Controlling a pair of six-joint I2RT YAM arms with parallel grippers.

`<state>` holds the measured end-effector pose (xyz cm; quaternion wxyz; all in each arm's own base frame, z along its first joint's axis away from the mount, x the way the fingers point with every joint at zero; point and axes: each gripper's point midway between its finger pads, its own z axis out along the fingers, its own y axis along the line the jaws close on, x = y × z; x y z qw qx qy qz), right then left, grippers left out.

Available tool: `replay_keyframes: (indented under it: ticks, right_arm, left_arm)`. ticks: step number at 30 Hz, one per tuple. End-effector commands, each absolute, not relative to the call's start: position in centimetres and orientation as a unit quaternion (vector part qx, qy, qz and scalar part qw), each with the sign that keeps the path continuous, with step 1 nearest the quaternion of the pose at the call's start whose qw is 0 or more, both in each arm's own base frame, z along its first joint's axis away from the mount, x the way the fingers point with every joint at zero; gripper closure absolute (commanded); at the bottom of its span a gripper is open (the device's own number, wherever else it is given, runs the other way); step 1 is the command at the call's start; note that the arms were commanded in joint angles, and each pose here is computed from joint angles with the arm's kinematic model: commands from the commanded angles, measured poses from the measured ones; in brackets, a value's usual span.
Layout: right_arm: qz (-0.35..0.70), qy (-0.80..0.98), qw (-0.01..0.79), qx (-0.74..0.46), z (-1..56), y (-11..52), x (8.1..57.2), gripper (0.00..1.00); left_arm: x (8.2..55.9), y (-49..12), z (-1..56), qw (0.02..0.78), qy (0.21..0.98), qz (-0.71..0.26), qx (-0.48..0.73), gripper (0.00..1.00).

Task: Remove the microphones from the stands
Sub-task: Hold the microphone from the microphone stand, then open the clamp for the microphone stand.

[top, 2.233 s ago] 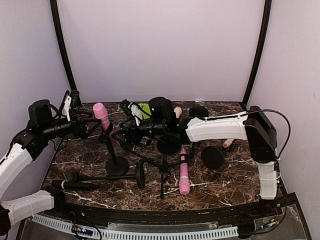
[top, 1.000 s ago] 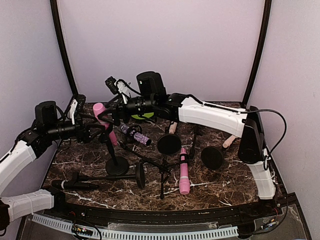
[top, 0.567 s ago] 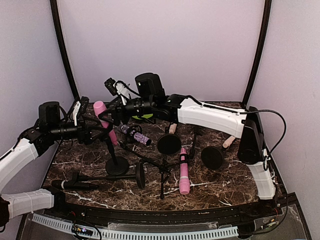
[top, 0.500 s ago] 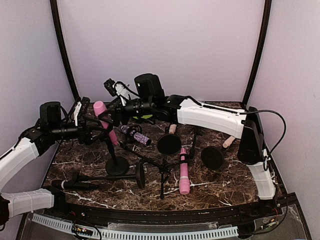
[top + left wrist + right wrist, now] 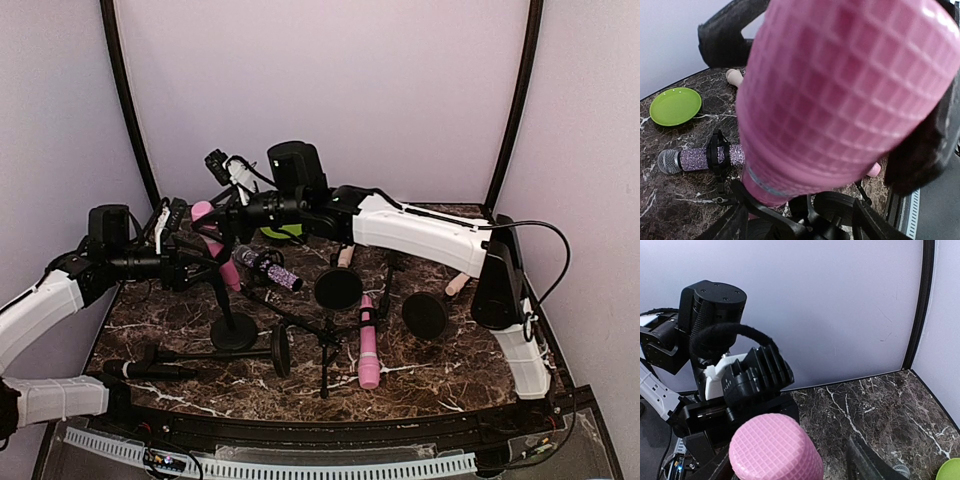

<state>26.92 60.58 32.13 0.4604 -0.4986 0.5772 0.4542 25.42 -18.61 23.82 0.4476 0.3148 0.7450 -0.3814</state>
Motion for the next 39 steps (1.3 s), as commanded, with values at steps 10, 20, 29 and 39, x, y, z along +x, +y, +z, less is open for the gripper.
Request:
replay_keyframes:
  ticks: [10, 20, 29, 39]
  right_arm:
    - [0.405, 0.575, 0.541, -0.461, 34.9, 59.5, 27.6, 0.61]
    - [0.342, 0.603, 0.583, -0.424, 35.5, 59.0, 28.1, 0.65]
    - [0.33, 0.613, 0.59, -0.409, 35.6, 58.5, 28.7, 0.65]
    - [0.331, 0.611, 0.589, -0.412, 35.6, 58.5, 28.6, 0.65]
  left_arm:
    - [25.4, -18.5, 24.8, 0.472, 0.736, -0.361, 0.326, 0.23]
    - [26.1, -18.1, 22.4, 0.462, 0.781, -0.265, 0.327, 0.22]
    - [25.6, -17.8, 22.1, 0.455, 0.788, -0.26, 0.324, 0.26]
    - [25.6, -18.0, 22.1, 0.454, 0.785, -0.265, 0.327, 0.45]
